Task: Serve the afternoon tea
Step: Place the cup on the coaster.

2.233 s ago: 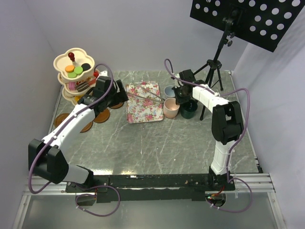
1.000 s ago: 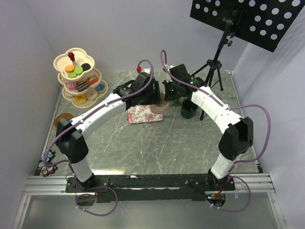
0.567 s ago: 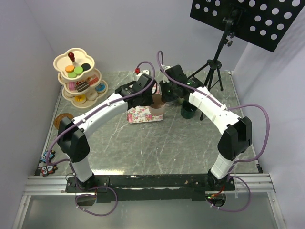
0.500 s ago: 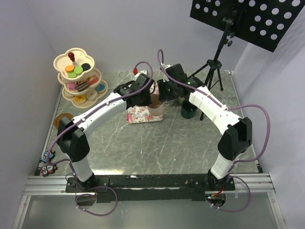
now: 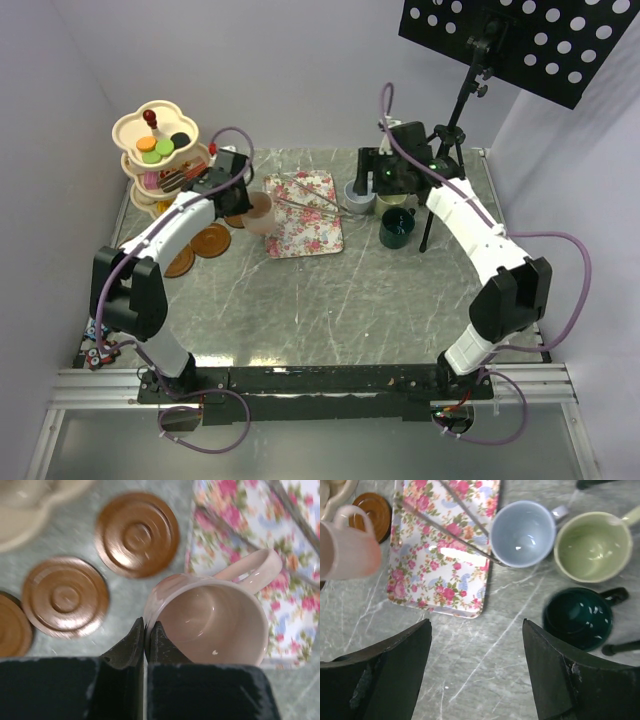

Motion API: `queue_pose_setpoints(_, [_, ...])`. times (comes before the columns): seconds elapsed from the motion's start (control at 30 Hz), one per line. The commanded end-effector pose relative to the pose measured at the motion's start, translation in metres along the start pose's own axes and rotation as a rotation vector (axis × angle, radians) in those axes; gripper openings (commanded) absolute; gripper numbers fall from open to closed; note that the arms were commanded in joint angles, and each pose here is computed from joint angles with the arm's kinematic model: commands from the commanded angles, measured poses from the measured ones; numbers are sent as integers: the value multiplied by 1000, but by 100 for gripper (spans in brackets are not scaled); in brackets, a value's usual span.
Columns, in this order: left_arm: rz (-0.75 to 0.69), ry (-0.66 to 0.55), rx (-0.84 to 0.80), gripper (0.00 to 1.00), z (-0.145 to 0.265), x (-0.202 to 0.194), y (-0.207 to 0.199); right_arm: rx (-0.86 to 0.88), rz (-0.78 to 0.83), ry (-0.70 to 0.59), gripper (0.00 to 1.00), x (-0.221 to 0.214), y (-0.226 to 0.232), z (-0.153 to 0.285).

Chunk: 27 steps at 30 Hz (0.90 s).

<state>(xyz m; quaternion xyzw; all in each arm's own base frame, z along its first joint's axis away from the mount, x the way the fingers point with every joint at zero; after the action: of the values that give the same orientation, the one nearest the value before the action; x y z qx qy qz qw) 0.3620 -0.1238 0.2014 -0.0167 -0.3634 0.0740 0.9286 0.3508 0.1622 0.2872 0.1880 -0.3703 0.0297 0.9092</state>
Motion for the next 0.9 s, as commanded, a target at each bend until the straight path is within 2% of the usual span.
queue_pose_setpoints(0.0, [12, -191, -70, 1, 3, 57, 8, 37, -30, -88, 80, 14, -2, 22])
queue_pose_setpoints(0.4, [-7, -176, -59, 1, -67, 79, 36, 55, -44, -59, 80, 23, -8, 13])
queue_pose_setpoints(0.87, [-18, -154, -55, 1, -85, 84, 50, 48, -70, -27, 81, 23, -17, 1])
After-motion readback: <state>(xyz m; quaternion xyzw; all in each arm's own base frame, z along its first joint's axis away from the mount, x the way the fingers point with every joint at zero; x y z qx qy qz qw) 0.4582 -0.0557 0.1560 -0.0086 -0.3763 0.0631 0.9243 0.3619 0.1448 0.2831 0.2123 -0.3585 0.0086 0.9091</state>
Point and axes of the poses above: each gripper's point midway between its finger pads, its own z axis back along the fingers, its own y axis along the line the jaws close on, x = y × z, the point moved 7 cm from there along z, back along the fingers, and after that the axes turned 5 degrees about -z, right-handed, at the moved point
